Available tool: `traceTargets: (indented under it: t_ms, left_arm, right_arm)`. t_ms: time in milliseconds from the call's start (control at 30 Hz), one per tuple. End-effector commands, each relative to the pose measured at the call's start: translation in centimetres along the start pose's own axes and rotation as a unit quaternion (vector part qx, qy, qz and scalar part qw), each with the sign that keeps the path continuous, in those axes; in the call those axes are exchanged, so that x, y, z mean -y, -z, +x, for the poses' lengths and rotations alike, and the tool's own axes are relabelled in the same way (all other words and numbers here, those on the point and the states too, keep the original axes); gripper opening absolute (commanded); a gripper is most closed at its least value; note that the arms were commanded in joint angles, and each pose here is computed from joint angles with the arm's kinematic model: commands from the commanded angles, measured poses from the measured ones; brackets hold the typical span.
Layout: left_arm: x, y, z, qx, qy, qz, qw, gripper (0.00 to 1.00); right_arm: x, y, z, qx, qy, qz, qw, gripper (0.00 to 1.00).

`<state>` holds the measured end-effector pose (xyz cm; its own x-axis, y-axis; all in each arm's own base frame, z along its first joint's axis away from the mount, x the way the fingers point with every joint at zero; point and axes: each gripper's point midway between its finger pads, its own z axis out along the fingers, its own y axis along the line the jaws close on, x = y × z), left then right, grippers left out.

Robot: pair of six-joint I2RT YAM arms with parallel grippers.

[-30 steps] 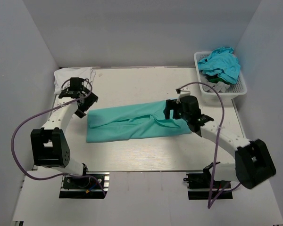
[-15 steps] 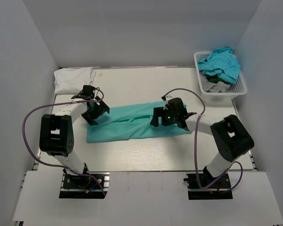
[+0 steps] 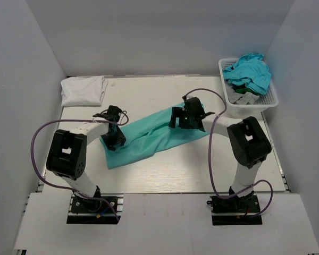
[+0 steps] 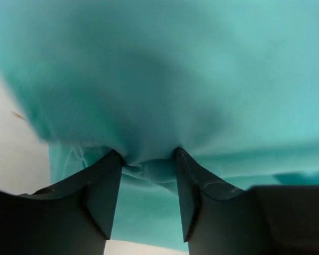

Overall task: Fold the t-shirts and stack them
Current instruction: Rotate the tshirt 90 degrees

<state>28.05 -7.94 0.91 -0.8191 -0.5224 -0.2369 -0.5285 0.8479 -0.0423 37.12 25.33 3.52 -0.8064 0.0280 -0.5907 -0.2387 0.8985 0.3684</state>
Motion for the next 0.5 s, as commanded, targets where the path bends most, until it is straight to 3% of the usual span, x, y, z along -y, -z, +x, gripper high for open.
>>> traceTargets:
  t_ms: [0,33,67,133,167,233,300,333,467]
  left_arm:
    - [-1.9,-1.2,10.2,-0.173,-0.067,-0.013,0.983,0.53]
    - [-1.1,-0.6,11.5,-0.198,-0.081,0.011,0.977,0.51]
    - [0.6,0.0,11.9,-0.200,-0.122,0.036,0.972,0.49]
    - [2.7,1.0,12.8,-0.216,-0.158,0.064,0.961,0.49]
    - [4.4,1.6,12.7,-0.216,-0.186,0.085,0.955,0.49]
    - [7.3,3.6,15.3,-0.244,-0.239,0.145,0.929,0.49]
    - [10.0,5.1,16.2,-0.239,-0.291,0.196,0.905,0.50]
    - [11.3,6.1,17.5,-0.238,-0.334,0.210,0.888,0.50]
    - [13.2,8.1,21.2,-0.276,-0.398,0.255,0.837,0.58]
  right_arm:
    - [1.7,-2.0,-1.9,-0.006,-0.001,0.034,0.999,0.90]
    - [2.0,-3.0,-2.0,-0.013,0.003,0.033,0.999,0.90]
    - [0.8,-4.1,-4.9,0.009,0.028,0.016,0.999,0.90]
    - [0.5,-6.5,-4.6,-0.004,0.042,0.000,0.999,0.90]
    - [-1.5,-6.6,-8.7,0.037,0.063,-0.025,0.997,0.90]
    - [-1.6,-9.2,-8.6,0.027,0.090,-0.048,0.994,0.90]
    - [-5.5,-8.8,-13.4,0.053,0.141,-0.114,0.982,0.90]
    - [-5.2,-10.6,-13.1,0.044,0.164,-0.117,0.979,0.90]
    - [-7.0,-9.6,-14.6,0.054,0.175,-0.153,0.971,0.90]
